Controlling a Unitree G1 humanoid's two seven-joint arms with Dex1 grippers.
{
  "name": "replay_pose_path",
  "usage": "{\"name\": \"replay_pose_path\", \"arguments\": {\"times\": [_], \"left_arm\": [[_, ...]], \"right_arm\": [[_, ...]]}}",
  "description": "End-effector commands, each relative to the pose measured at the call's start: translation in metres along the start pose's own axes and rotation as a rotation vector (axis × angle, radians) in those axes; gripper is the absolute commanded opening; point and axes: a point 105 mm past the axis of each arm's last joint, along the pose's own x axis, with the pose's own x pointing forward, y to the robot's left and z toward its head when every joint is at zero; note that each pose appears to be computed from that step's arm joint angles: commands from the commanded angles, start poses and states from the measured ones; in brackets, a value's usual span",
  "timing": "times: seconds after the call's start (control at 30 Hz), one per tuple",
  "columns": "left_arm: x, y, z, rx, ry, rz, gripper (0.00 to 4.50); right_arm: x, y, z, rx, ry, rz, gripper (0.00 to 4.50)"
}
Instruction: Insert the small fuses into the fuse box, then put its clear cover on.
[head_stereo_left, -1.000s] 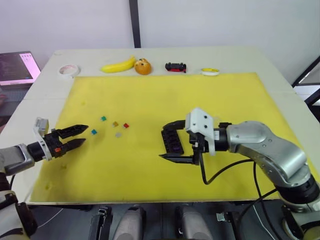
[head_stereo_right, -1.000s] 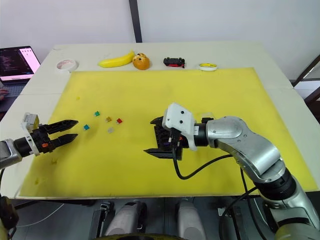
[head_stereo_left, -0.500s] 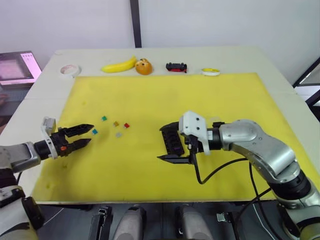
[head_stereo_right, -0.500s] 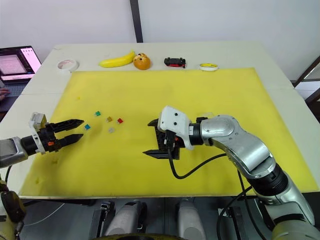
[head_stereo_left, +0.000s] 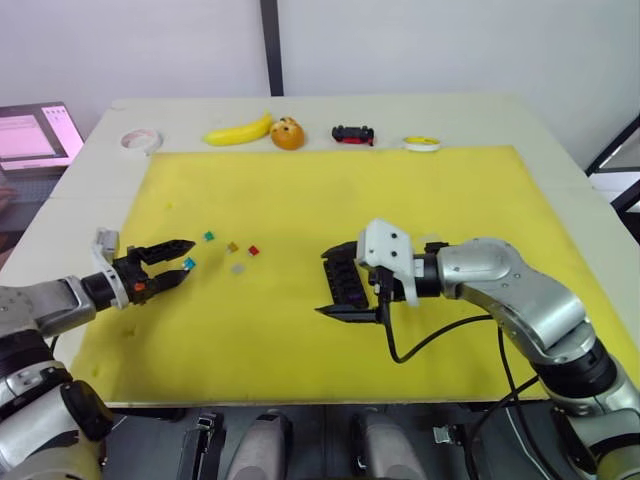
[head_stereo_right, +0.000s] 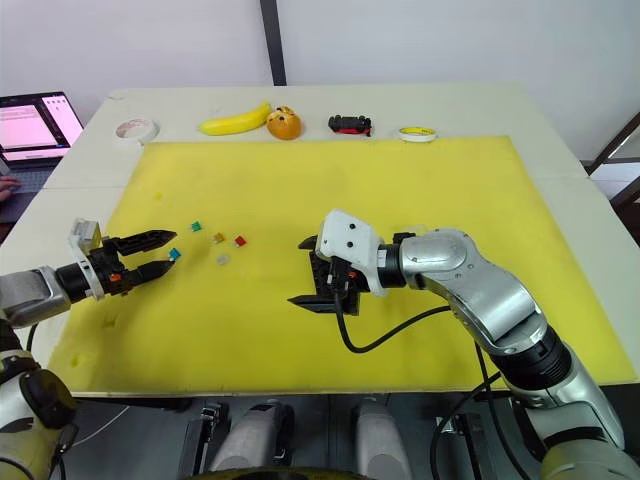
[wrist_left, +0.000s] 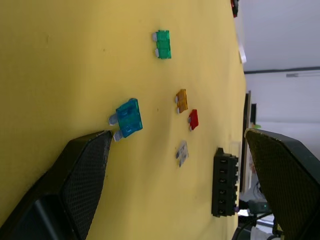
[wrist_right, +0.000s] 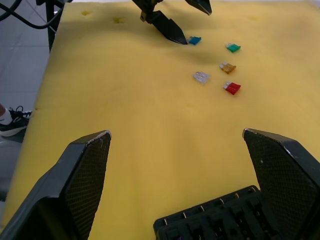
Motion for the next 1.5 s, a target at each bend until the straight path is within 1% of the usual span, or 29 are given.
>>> {"name": "replay_pose_path", "arguments": {"times": [0.03, 0.2, 0.47, 0.67, 1.2, 1.37, 1.5], "left_arm": [[-0.005, -0.005, 0.009, 0.017, -0.029, 0.005, 4.50], [-0.006, -0.002, 0.010, 0.016, -0.027, 0.017, 4.50], [-0.008, 0.012, 0.011, -0.002, -0.039, 0.037, 4.50], [-0.001, 0.022, 0.011, -0.013, -0.043, 0.025, 4.50], [-0.003, 0.020, 0.004, -0.030, -0.036, -0.045, 4.50], [-0.001, 0.020, 0.002, -0.027, -0.037, -0.050, 4.50], [0.000, 0.027, 0.003, -0.024, -0.049, -0.024, 4.50]], "right_arm": [[-0.004, -0.003, 0.010, -0.045, -0.032, -0.018, 4.48], [-0.006, -0.003, 0.009, -0.045, -0.027, -0.021, 4.48], [-0.007, -0.004, 0.009, -0.042, -0.022, -0.027, 4.48], [-0.009, -0.006, 0.008, -0.043, -0.017, -0.026, 4.48], [-0.011, -0.007, 0.009, -0.044, -0.013, -0.029, 4.48], [-0.011, -0.007, 0.009, -0.043, -0.011, -0.030, 4.48], [-0.010, -0.008, 0.008, -0.041, -0.007, -0.031, 4.48]]}}
